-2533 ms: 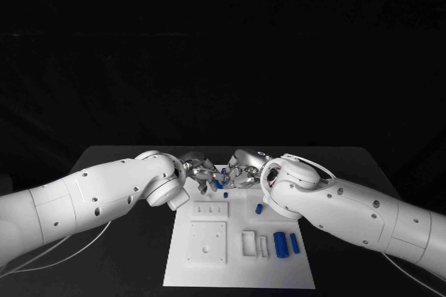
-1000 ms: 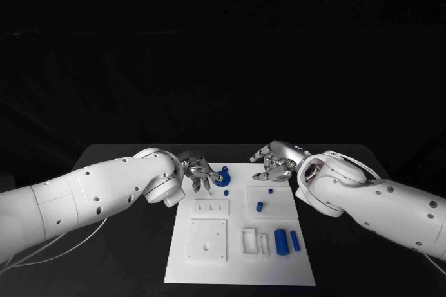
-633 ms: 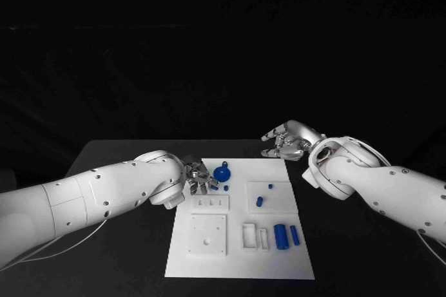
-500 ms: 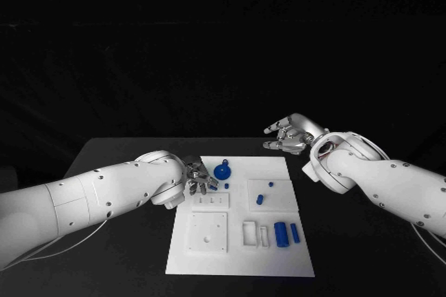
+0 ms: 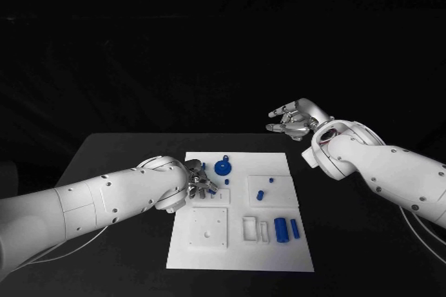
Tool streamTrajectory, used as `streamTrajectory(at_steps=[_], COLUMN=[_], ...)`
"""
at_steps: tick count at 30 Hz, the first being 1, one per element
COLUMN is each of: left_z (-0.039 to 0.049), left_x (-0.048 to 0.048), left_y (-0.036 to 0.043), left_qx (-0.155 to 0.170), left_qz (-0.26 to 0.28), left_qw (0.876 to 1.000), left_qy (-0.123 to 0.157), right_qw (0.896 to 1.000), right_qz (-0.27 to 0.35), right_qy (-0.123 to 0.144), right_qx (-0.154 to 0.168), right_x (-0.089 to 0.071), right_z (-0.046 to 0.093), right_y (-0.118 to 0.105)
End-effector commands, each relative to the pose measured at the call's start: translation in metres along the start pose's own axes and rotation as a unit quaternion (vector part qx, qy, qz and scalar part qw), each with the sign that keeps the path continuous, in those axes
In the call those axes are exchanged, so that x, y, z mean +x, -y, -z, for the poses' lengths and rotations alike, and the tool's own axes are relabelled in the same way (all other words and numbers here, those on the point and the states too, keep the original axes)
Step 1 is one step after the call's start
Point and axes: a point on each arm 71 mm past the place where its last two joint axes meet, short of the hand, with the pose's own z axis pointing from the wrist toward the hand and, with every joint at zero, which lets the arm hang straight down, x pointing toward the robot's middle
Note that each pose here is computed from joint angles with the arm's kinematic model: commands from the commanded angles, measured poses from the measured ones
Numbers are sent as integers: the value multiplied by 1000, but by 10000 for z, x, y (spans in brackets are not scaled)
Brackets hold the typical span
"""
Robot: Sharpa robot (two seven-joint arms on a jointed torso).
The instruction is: Assemble the parts on the task board
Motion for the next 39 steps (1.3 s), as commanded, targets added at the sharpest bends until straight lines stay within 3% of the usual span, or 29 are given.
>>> streamTrajectory(at_steps=[1, 39], left_z=[-2, 49], left_x=[17, 97], left_y=[8, -45], left_qx=[-2, -9], left_qz=[-12, -23], left_qw=[1000, 999], left_qy=[8, -22], right_qw=[1000, 1000], right_qz=[-11, -8], right_qy=[7, -3], right_qx=[-4, 8], right_x=[-15, 2], right_z=[-11, -38], right_y=[-8, 36])
